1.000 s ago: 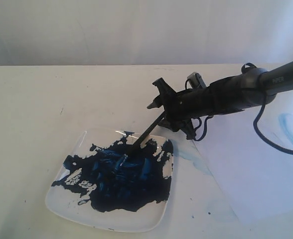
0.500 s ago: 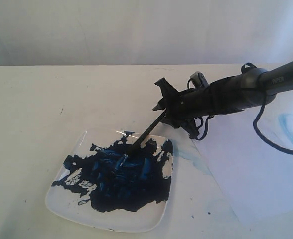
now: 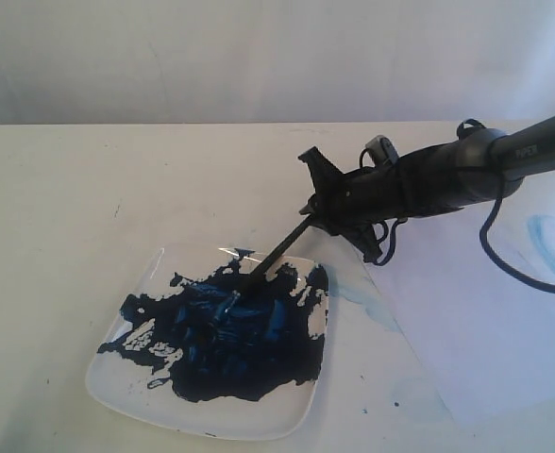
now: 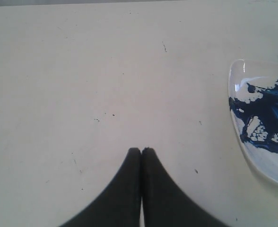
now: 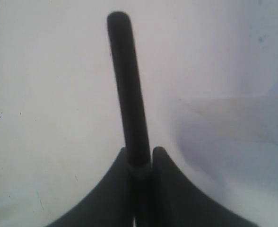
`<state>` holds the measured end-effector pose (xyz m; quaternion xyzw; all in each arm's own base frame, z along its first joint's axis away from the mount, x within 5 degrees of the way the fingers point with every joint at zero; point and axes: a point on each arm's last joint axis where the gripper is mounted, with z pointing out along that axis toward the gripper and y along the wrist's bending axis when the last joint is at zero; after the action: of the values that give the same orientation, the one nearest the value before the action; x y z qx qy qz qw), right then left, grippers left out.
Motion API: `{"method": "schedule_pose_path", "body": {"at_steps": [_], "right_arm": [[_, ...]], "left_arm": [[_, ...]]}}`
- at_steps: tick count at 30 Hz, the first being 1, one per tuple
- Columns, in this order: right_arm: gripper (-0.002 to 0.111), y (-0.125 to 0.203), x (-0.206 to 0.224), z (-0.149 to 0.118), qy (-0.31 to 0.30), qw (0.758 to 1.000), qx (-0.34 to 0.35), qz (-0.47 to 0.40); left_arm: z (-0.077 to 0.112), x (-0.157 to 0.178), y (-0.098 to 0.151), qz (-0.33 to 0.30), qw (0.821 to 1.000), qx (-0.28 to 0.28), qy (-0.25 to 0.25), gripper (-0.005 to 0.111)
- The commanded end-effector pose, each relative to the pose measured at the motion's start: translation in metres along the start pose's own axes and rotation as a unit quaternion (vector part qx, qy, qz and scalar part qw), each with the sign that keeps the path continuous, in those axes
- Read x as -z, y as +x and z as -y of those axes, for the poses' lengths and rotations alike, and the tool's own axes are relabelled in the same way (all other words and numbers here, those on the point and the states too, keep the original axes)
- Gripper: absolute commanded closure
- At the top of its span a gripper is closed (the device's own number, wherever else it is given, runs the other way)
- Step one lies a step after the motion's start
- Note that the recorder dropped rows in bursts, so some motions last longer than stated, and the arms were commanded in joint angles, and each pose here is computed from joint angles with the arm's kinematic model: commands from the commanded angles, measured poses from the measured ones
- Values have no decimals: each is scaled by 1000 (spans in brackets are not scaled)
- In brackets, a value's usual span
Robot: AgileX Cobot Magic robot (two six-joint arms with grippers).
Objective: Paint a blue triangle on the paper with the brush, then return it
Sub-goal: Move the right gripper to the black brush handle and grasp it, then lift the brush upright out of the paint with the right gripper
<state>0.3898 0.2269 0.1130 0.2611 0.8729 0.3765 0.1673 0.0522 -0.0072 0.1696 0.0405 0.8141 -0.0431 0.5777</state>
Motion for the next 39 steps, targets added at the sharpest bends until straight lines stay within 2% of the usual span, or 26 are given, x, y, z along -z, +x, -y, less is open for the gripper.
{"method": "schedule_pose_path", "body": {"at_steps": [1,5,8,13,15,18,19,22,25,30,33,35,39], "right_arm": [[100,-2,0,-1,1,1000,-4,10],[107,-3,5,-6,-4,1000,0,14],[108,-4,11,-13,-13,1000,9,18],[108,-5,38,-40,-49,996,74,29],[108,-3,62,-61,-77,985,149,34],[108,-1,90,-83,-108,958,260,52],[108,2,117,-100,-134,940,306,72],[108,13,163,-127,-187,892,400,93],[108,33,202,-143,-216,847,470,122],[108,65,241,-143,-210,789,548,180],[108,87,243,-137,-212,764,580,186],[108,100,237,-135,-209,734,622,177],[108,115,218,-131,-208,725,641,145]], "left_arm": [[1,0,1,2,1000,5,5,107],[1,0,1,2,1000,5,5,107],[1,0,1,2,1000,5,5,107],[1,0,1,2,1000,5,5,107],[1,0,1,2,1000,5,5,107],[1,0,1,2,1000,5,5,107],[1,0,1,2,1000,5,5,107],[1,0,1,2,1000,5,5,107],[1,0,1,2,1000,5,5,107],[1,0,1,2,1000,5,5,107],[1,0,1,2,1000,5,5,107],[1,0,1,2,1000,5,5,107],[1,0,1,2,1000,5,5,107]]}}
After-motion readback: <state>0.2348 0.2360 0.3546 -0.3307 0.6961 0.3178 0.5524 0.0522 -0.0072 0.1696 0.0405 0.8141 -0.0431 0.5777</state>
